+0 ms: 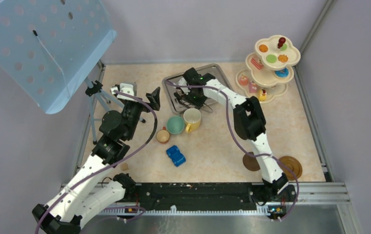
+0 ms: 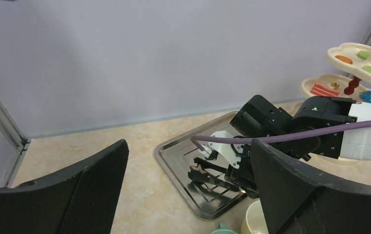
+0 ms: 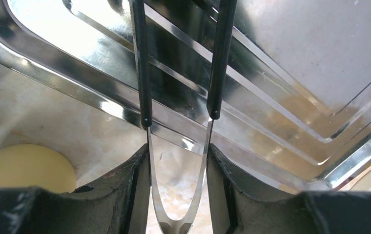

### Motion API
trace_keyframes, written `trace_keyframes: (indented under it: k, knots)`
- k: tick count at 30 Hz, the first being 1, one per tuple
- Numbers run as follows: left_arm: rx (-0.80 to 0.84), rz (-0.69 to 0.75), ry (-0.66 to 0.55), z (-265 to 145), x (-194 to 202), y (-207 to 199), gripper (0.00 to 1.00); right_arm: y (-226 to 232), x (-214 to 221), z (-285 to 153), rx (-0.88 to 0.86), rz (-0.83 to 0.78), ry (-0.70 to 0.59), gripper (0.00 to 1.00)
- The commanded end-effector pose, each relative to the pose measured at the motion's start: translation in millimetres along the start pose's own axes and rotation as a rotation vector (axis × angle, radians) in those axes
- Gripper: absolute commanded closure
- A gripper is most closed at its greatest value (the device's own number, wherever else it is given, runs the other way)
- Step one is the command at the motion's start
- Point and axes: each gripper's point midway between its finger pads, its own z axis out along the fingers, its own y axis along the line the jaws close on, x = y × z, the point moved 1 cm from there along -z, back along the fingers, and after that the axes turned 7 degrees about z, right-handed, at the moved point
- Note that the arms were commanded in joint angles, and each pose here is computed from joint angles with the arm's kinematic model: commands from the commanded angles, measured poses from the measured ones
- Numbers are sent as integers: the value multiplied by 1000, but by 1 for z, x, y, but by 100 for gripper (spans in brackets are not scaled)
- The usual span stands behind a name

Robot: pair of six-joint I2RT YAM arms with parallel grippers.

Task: Serve the afternoon tea

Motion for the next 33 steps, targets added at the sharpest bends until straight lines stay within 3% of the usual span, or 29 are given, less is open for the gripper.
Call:
trace_keyframes:
  k: [1, 7, 15, 21, 27, 33]
  knots:
    - [-6, -21, -32, 2, -12, 2, 1, -3, -19, -8, 36, 2, -54, 71]
    - [-3, -21, -29, 2, -11, 1, 1, -5, -25, -23, 49, 29, -110, 86]
    - [1, -21, -24, 4, -10, 0, 1, -14, -29, -61, 32, 125, -231, 99]
    - [13, -21, -25, 4, -10, -2, 1, -35, -22, -103, 51, 244, -309, 100]
    - [14, -23, -31, 3, -12, -1, 1, -65, 15, -182, 169, 421, -350, 100]
    - [42, -59, -28, 3, -11, -8, 1, -111, 98, -279, 398, 701, -380, 100]
